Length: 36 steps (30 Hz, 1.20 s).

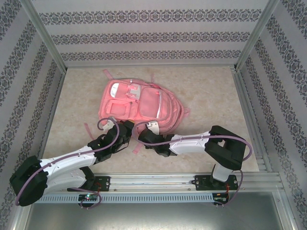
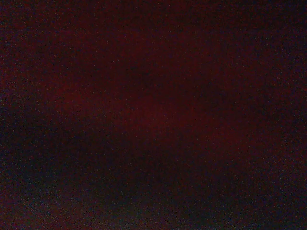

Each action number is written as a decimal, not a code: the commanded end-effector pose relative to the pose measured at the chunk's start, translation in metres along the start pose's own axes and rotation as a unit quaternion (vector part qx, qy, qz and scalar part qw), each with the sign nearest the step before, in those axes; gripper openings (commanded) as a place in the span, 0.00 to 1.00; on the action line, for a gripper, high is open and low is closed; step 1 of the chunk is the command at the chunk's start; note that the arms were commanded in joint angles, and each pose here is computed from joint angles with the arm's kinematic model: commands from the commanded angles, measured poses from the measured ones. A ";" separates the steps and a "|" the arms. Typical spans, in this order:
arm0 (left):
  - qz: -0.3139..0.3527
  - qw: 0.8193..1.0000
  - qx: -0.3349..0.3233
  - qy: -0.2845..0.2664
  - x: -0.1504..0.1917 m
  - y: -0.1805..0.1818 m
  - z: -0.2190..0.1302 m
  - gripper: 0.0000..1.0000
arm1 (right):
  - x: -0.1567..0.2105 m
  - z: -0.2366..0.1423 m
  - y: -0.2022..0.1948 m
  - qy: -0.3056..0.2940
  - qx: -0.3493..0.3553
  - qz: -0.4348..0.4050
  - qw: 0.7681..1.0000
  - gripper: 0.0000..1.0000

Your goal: Pack the student bag

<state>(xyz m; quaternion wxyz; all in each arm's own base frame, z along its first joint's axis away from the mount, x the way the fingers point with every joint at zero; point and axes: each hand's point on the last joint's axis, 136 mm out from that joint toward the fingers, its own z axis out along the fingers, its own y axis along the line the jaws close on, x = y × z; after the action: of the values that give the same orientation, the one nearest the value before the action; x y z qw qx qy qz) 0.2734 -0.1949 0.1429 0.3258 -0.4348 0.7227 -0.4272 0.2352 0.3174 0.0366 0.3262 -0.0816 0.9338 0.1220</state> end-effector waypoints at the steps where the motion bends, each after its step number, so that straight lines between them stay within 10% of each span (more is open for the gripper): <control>1: -0.021 0.997 0.062 0.032 0.016 -0.041 -0.007 0.00 | -0.020 0.001 -0.006 -0.028 0.008 0.007 1.000 0.27; 8: -0.008 0.999 0.051 0.017 0.009 -0.029 -0.010 0.00 | -0.021 -0.002 0.001 -0.026 -0.060 0.001 0.998 0.00; 36: 0.102 0.993 0.004 0.058 0.018 0.004 0.001 0.00 | 0.003 -0.015 -0.019 0.017 -0.112 -0.090 0.990 0.07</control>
<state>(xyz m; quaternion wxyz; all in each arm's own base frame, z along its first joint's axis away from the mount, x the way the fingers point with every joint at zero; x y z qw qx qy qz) 0.2666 -0.1976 0.1356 0.3369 -0.3690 0.7623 -0.4114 0.2246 0.3064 0.0444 0.3114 -0.1848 0.9044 0.2259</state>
